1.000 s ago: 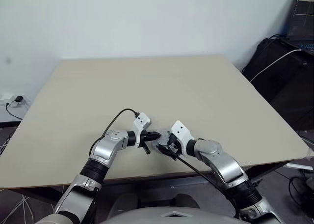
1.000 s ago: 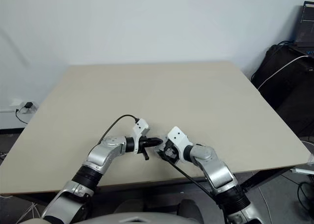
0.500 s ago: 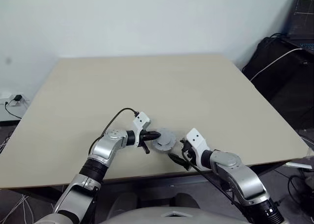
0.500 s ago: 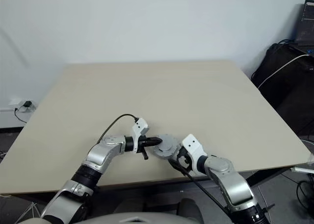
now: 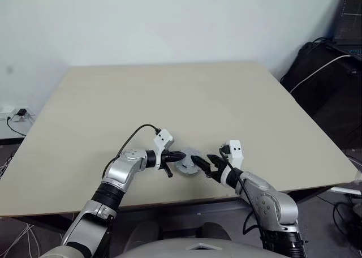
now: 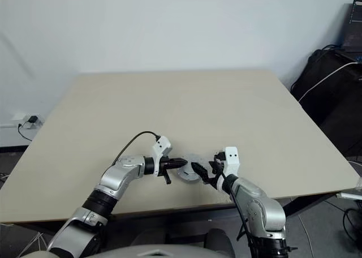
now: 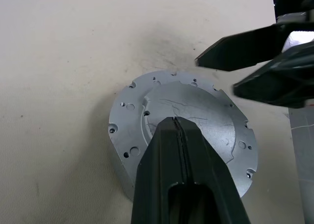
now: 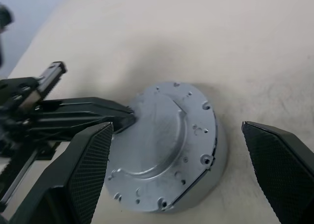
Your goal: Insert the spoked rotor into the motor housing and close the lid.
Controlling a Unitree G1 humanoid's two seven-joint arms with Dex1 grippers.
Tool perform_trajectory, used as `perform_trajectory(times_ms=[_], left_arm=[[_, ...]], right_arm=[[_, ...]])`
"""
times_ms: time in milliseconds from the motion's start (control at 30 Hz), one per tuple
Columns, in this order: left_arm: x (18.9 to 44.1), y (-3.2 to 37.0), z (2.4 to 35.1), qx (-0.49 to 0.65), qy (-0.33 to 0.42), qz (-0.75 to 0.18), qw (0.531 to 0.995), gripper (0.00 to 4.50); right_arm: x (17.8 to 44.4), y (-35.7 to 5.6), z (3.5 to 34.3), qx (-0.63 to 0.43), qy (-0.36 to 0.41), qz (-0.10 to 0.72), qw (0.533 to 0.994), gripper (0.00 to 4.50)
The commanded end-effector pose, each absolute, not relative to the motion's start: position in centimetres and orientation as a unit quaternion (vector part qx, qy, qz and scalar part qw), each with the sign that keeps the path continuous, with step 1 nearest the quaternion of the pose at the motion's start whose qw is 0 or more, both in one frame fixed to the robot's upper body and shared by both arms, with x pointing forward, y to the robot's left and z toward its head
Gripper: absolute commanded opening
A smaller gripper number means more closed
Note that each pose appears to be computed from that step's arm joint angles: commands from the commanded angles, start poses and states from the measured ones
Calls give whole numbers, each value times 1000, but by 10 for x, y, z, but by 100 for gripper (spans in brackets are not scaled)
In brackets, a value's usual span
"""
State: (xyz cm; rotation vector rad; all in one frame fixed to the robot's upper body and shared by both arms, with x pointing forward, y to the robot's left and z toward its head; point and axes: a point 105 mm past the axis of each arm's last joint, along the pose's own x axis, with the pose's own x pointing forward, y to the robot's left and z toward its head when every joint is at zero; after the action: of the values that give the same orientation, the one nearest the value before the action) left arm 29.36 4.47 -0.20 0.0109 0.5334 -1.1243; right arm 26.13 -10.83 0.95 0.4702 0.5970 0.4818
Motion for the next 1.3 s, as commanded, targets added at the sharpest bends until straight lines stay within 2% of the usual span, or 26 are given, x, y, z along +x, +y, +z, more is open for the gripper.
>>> perform_trajectory(times_ms=[33,400,533,767,1100,1300], left_arm=[[289,46,-11,11,270,-524,808,0],[287,45,-12,8,269,-524,808,0],[287,46,-13,8,270,-522,809,0],[286,46,-13,8,271,-522,809,0],[284,48,-15,9,273,-519,810,0],[283,49,-16,9,275,-517,811,0]], right_arm=[[265,-104,13,251,289,239,892,447],[260,-96,-1,340,341,232,845,447],[257,-94,4,410,351,247,805,447],[256,-90,11,468,353,262,767,447],[261,-82,-12,465,394,204,767,447],[255,-66,0,470,401,251,745,447]])
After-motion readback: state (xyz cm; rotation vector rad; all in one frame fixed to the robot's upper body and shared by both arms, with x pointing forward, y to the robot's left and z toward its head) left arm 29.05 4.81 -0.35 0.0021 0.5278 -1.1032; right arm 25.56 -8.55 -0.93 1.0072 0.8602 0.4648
